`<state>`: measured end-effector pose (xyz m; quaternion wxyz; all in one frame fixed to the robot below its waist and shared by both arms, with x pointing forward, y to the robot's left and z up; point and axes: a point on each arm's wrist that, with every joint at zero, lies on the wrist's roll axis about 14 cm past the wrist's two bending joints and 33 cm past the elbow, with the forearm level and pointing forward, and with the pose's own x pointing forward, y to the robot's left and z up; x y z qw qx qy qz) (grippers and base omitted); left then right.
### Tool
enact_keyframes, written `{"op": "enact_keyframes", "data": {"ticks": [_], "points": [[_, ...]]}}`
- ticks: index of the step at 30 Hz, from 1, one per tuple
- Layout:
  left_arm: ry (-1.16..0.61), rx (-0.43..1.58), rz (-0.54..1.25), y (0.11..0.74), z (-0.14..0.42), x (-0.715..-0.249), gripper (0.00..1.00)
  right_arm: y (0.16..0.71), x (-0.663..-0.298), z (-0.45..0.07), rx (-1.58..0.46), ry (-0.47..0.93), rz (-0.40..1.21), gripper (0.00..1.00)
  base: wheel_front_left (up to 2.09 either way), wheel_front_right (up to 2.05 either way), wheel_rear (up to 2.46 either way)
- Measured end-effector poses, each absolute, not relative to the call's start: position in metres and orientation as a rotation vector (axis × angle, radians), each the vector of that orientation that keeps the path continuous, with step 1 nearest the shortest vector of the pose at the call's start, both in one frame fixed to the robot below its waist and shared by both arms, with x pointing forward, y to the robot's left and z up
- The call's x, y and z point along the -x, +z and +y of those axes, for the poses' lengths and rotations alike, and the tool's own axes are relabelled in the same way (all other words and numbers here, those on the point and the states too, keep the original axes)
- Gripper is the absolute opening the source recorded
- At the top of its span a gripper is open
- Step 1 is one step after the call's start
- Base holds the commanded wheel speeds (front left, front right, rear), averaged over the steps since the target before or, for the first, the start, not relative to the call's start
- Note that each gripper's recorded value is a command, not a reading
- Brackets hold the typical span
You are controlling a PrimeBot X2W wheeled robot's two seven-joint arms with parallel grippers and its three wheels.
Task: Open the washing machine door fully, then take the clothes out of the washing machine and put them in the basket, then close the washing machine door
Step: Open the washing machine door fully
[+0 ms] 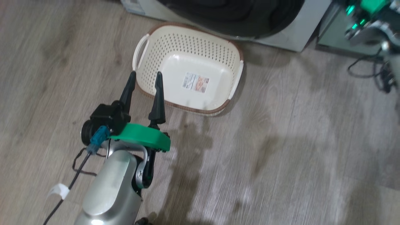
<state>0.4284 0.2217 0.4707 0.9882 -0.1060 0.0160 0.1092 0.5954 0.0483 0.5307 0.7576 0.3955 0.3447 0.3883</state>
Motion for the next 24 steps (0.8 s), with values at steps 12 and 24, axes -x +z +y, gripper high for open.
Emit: {"op": "enact_keyframes", "data": {"ticks": [12, 24], "points": [[0.215, 0.215, -0.017, 0.490, 0.222, -0.408, 1.00, 0.533, -0.529, 0.063, -0.847, 0.919, 0.840, 0.00, 0.00, 0.00, 0.00], [0.233, 0.213, -0.024, 0.493, 0.226, -0.384, 1.00, 0.544, -0.503, 0.047, -0.882, 0.903, 0.825, 0.00, 0.00, 0.00, 0.00]]}}
